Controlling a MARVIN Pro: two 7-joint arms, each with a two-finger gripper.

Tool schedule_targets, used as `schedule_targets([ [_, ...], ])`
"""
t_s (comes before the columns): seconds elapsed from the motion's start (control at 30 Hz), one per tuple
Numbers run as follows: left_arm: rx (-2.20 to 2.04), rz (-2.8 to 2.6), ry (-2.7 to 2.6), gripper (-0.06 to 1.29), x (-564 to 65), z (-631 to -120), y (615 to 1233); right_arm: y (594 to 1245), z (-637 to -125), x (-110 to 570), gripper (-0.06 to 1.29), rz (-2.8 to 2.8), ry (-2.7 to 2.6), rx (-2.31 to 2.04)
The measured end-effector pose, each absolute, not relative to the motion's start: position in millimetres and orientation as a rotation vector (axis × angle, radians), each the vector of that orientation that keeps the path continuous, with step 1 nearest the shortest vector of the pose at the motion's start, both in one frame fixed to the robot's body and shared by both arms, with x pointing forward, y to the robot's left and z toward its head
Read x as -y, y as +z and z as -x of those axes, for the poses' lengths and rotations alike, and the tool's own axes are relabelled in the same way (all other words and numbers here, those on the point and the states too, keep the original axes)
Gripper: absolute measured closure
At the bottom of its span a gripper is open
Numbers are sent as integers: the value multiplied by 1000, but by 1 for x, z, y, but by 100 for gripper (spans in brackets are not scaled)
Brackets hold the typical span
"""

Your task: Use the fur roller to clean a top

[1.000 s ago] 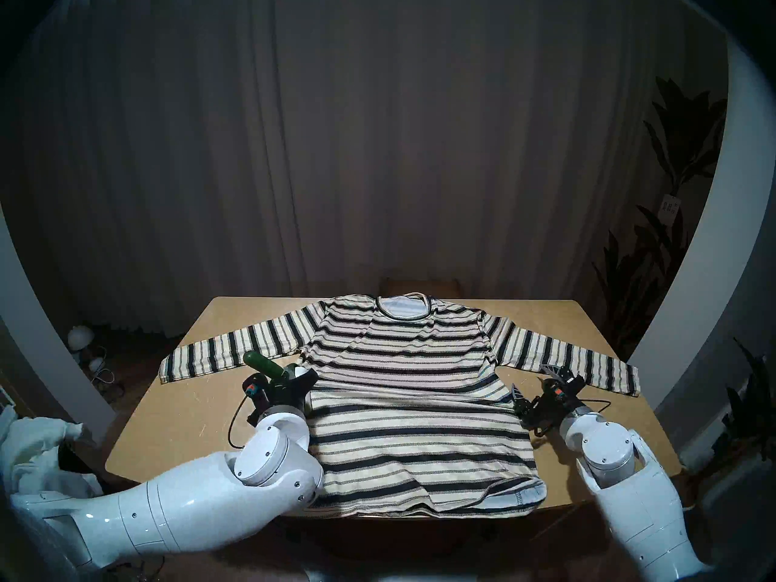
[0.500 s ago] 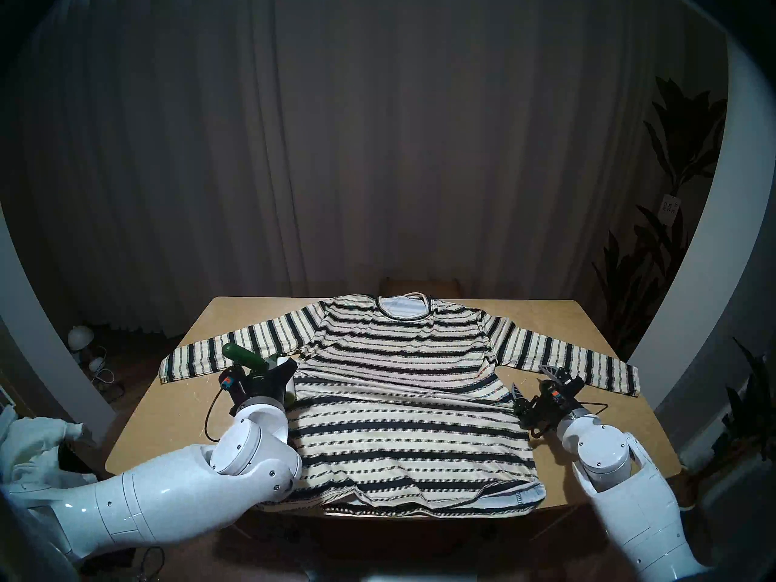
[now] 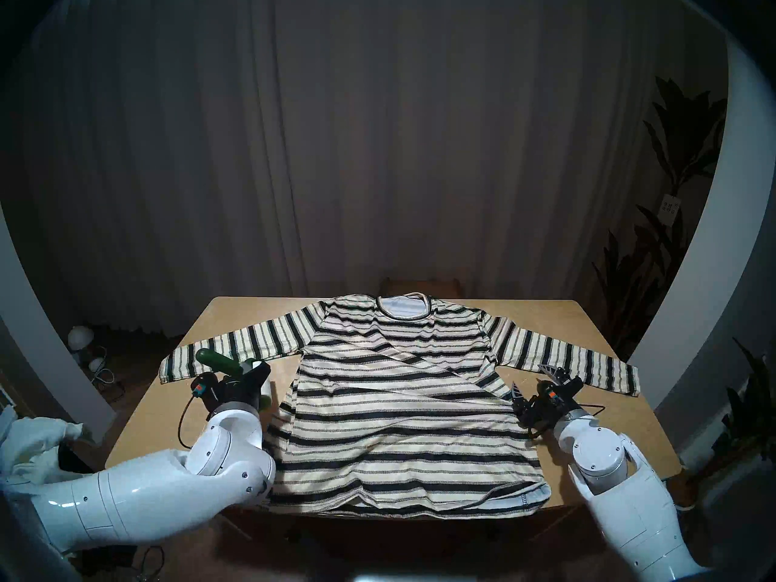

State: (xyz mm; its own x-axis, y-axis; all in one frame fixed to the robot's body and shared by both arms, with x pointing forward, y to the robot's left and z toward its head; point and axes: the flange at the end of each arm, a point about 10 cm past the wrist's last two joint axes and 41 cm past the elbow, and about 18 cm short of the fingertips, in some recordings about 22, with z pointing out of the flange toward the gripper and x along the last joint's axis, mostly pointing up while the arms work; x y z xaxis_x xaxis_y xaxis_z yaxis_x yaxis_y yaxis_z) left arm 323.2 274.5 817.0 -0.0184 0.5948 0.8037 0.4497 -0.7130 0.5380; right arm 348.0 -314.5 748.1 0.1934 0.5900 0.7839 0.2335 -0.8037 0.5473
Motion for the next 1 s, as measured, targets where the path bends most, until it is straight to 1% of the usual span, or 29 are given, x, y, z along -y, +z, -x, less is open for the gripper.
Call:
schedule_targets([
  [0.67, -1119, -1892, 1885, 120, -296, -319, 826, 743, -350, 310, 21, -2286, 1740, -561],
  [0.8, -1105, -1883, 1877, 120, -298, -318, 823, 743, -350, 305, 13, -2320, 1757, -535],
  [1.0, -1092, -1878, 1871, 120, -302, -317, 818, 747, -351, 305, 8, -2341, 1776, -495],
])
